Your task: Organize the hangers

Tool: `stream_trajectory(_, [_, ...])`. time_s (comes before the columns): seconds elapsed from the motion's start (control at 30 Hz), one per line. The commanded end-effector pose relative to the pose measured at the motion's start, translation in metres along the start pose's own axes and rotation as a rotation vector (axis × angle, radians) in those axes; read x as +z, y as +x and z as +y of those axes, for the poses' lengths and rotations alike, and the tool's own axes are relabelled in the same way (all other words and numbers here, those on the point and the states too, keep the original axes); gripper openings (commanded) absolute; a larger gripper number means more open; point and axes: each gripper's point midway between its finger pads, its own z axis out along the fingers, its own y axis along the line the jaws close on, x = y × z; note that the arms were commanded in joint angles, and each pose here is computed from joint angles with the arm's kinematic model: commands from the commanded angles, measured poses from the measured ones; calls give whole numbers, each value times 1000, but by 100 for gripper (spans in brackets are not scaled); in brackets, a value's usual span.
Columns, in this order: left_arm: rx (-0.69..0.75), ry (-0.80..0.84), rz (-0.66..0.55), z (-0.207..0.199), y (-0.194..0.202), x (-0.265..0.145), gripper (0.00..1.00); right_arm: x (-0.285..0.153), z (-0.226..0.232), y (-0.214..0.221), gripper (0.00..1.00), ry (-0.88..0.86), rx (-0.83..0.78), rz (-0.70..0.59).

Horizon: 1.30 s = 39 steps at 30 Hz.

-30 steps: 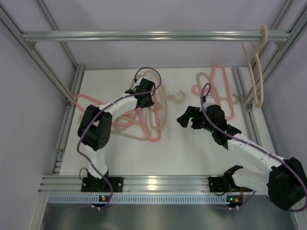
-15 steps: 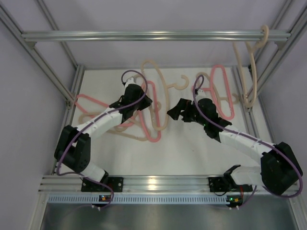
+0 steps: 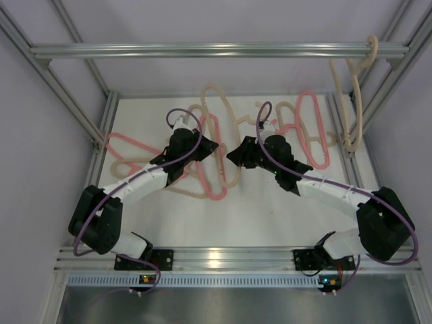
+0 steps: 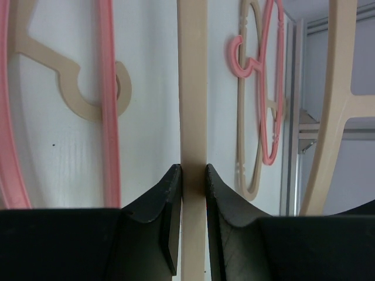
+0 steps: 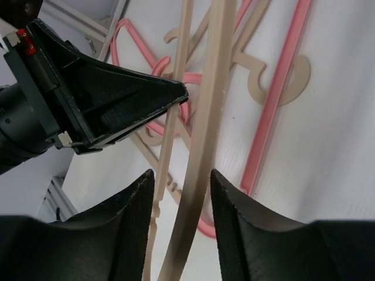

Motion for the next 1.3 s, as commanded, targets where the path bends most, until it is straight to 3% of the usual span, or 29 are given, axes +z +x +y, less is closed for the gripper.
stream_trajectory(0.0, [-65,184,-100,-43,-24,-17,0,4,31,-24,39,-70,-42,-86])
stream_trajectory(0.17, [-97,203,-106,-40,-21,-20,0,-3,27,-29,15,-21,-76,-106])
stream_trajectory(0.2, [-100,196,-102,-37,-18,-20,5,-6,25,-30,9,-12,-95,-109])
stream_trajectory(0.27, [-99,194,-100,-34,-16,-22,23,-15,23,-33,3,13,-112,-109])
stream_trajectory(0.3, [-93,182,-99,-29,-14,-23,42,-19,18,-29,0,39,-138,-89])
stream_trajectory(0.4, [-65,154,-112,-24,-17,-27,80,-33,10,-37,0,99,-202,-100])
stream_trajectory(0.53, [5,113,-135,-27,-31,-39,98,-66,-4,-38,0,201,-288,-47])
stream_trajectory(0.73, [143,13,-166,-17,-59,-55,98,-111,-9,-55,0,299,-393,-11])
stream_trajectory(0.83, [188,-43,-99,2,-69,-57,98,-137,-13,-62,0,353,-399,38])
stream_trajectory(0.97, [232,-101,7,29,-82,-65,98,-170,1,-89,0,360,-396,1])
stream_trajectory(1.13, [313,-158,49,36,-96,-79,98,-192,13,-115,0,354,-367,10])
stream_trajectory(1.27, [418,-236,57,48,-102,-95,98,-208,29,-149,0,339,-357,-55])
